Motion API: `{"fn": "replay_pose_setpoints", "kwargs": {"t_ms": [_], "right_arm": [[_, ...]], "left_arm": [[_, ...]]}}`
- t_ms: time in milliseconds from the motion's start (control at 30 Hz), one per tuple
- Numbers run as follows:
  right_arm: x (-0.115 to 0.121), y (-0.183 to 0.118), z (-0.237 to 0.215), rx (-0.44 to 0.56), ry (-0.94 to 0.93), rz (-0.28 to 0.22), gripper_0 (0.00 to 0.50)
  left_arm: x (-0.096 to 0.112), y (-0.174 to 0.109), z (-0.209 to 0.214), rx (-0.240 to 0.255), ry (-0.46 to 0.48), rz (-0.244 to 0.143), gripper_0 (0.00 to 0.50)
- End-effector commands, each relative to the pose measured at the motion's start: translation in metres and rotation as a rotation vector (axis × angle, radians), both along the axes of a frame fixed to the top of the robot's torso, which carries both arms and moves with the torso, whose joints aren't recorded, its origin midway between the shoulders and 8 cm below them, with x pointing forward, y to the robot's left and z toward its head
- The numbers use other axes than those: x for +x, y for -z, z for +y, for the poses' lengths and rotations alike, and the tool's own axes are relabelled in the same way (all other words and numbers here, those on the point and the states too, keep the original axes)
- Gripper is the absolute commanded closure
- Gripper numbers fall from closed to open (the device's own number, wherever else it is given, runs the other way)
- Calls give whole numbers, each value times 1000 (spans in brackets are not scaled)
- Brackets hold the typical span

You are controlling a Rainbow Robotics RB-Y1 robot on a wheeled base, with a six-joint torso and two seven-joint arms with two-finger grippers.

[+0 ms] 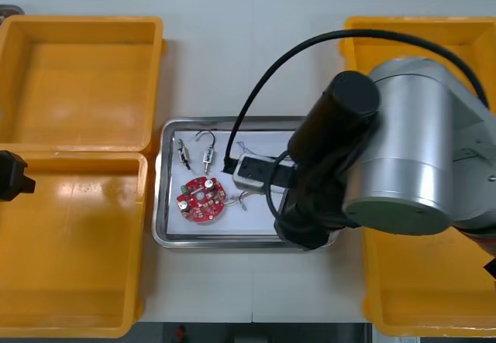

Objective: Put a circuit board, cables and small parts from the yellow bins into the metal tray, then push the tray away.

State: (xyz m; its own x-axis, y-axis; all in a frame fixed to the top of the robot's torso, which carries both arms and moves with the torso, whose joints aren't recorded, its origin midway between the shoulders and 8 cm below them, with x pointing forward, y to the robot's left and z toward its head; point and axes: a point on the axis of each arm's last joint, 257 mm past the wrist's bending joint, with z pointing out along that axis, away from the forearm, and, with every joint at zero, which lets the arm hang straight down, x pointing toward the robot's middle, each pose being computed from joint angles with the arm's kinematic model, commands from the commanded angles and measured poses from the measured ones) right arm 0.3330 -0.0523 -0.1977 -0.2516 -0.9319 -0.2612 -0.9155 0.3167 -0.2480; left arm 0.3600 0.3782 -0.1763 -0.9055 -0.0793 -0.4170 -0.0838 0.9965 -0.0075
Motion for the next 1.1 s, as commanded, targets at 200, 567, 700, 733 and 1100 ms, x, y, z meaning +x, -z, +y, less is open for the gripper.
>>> {"fn": "replay_pose_setpoints", "kwargs": {"t_ms": [200, 567, 700, 733, 1100], "right_arm": [[0, 26, 49, -68, -189, -26, 0], [-6, 68, 77, -105, -267, -67, 0], [-6, 80, 78, -127, -282, -83, 0], [-6, 83, 78, -135, -286, -89, 0], [-2, 102, 84, -156, -307, -123, 0]], "left_arm": [[-6, -12, 10, 40, 16, -11, 0], [-6, -12, 10, 40, 16, -11, 0], [-6, -12, 10, 40, 16, -11, 0], [-6, -12, 10, 40, 16, -11, 0], [-6, -12, 10, 40, 16, -11, 0]]}}
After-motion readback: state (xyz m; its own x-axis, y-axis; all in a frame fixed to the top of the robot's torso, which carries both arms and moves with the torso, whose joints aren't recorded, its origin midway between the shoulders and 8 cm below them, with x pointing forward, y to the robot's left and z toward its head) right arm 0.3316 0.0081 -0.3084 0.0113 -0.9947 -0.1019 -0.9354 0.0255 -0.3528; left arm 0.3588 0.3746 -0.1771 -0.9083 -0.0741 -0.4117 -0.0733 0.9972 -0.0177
